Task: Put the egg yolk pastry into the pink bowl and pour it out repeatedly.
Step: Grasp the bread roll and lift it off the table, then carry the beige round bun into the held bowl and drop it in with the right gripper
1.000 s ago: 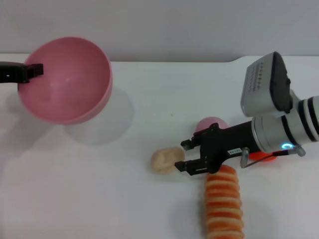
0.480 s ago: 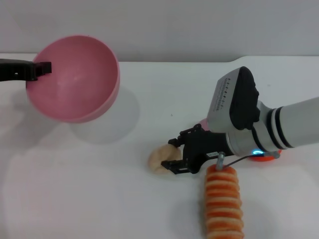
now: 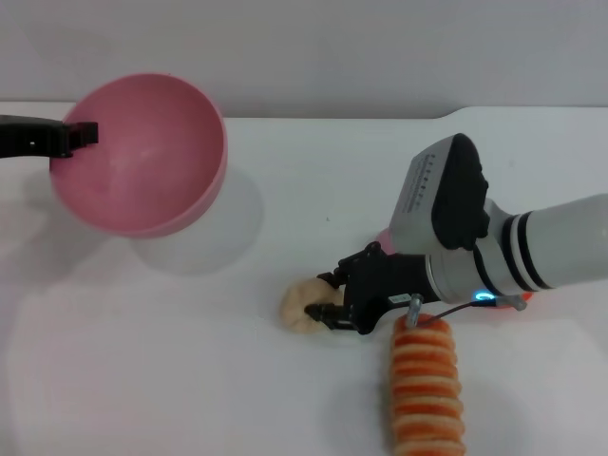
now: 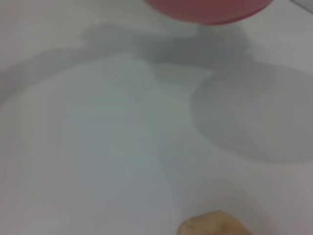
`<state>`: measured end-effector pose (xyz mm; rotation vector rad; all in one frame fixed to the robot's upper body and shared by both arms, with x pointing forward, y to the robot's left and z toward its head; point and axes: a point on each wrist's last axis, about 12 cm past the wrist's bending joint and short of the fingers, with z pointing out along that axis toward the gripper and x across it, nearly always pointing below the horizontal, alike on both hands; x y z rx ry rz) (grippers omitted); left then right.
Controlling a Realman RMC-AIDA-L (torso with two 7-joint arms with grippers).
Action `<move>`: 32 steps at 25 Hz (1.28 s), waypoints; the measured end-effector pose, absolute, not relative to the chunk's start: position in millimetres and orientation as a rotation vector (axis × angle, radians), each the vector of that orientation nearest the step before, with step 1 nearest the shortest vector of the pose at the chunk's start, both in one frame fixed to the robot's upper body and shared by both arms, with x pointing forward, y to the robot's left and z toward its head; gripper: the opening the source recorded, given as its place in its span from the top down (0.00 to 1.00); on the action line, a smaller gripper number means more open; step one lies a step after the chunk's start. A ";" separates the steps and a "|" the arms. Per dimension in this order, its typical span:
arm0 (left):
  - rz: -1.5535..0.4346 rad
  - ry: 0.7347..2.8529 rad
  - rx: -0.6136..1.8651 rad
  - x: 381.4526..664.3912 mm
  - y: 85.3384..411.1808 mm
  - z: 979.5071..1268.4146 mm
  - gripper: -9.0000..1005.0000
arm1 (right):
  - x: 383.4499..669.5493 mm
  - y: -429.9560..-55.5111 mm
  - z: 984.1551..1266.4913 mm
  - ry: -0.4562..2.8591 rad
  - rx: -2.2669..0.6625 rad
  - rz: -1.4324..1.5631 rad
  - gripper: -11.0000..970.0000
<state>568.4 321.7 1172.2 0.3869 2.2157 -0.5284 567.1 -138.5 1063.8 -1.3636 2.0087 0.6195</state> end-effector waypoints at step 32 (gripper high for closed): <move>-0.679 2.367 0.742 587.5 223.3 1133.9 0.99 | 571.7 -191.9 1178.3 1.645 -1.167 0.945 0.77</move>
